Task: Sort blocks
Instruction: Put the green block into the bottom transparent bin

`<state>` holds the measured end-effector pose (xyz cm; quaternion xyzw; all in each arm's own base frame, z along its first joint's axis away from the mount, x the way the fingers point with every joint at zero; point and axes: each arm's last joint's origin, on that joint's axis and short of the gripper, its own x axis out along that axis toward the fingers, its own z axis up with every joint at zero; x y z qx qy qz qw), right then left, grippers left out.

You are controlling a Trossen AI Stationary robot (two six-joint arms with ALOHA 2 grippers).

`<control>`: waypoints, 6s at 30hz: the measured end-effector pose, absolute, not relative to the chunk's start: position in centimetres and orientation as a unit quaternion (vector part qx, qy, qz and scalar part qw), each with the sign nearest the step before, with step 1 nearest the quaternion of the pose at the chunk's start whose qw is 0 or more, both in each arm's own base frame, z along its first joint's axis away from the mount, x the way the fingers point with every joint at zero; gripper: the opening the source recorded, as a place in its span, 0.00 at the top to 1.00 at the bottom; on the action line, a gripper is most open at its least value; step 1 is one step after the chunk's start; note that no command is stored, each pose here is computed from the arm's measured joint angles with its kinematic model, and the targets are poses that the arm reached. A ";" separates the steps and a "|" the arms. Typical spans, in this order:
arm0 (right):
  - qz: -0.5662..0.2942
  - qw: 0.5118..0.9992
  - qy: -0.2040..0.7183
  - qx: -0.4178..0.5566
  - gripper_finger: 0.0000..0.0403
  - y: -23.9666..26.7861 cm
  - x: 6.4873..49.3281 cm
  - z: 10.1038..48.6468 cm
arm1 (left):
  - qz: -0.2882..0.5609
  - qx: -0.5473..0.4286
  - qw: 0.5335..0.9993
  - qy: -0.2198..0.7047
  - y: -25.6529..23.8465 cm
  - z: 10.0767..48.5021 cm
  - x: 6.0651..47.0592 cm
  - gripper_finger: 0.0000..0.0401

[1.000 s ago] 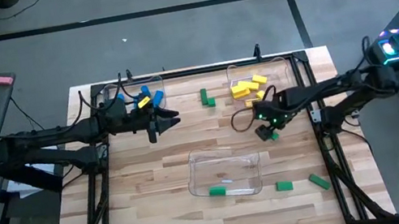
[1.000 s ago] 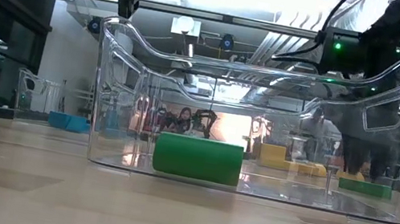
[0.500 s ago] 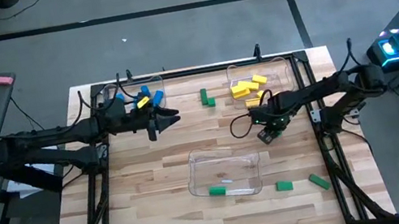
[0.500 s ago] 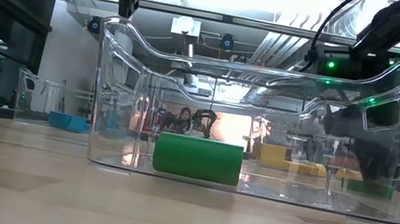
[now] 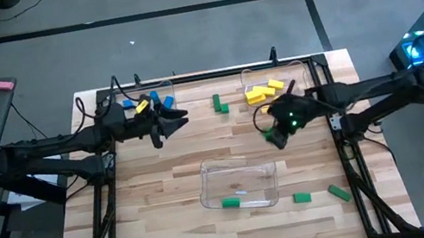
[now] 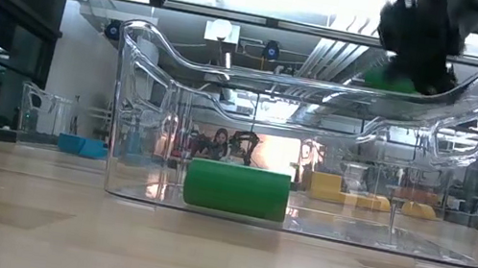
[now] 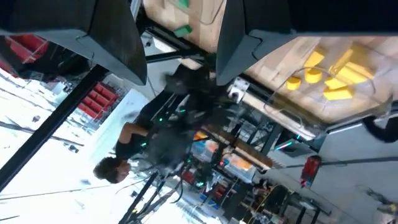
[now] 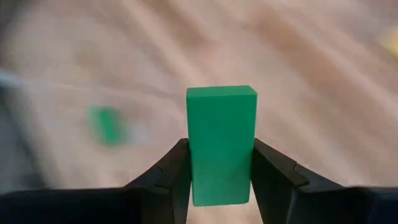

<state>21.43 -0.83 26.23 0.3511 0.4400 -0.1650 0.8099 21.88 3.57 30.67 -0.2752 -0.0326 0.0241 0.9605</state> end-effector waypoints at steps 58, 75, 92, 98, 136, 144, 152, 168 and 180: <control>0.067 0.808 0.578 0.092 0.30 16.2 18.7 16.5 | 0.065 -0.289 0.954 0.048 3.7 29.0 21.8 0.55; 0.036 0.785 0.614 0.073 0.40 17.1 19.7 13.0 | 0.067 -0.290 0.953 0.055 3.7 28.8 21.8 0.55; -0.018 0.794 0.606 -0.044 0.68 15.5 24.1 21.9 | 0.068 -0.290 0.953 0.057 3.7 28.8 21.8 0.55; -0.052 0.858 0.509 -0.033 0.66 14.3 27.2 26.4 | 0.067 -0.291 0.953 0.056 3.7 28.8 21.8 0.55; 0.058 0.896 0.436 -0.062 0.97 7.2 34.0 27.4 | -0.057 -0.366 0.898 0.237 0.0 26.5 21.1 0.60; 0.028 0.811 0.584 0.002 0.99 5.8 28.7 28.5 | -0.022 -0.339 0.918 0.206 -1.7 26.8 21.3 0.63; -0.030 0.777 0.608 0.160 0.97 9.4 18.6 27.5 | -0.008 -0.336 0.925 0.178 -1.6 27.2 21.5 0.63; -0.113 0.561 0.756 0.318 0.44 13.9 13.3 18.6 | -0.008 -0.317 0.934 0.161 -1.3 27.4 21.6 0.63; -0.134 0.487 0.798 0.330 0.30 14.1 13.3 12.9 | -0.006 -0.328 0.931 0.161 -1.3 27.4 21.6 0.63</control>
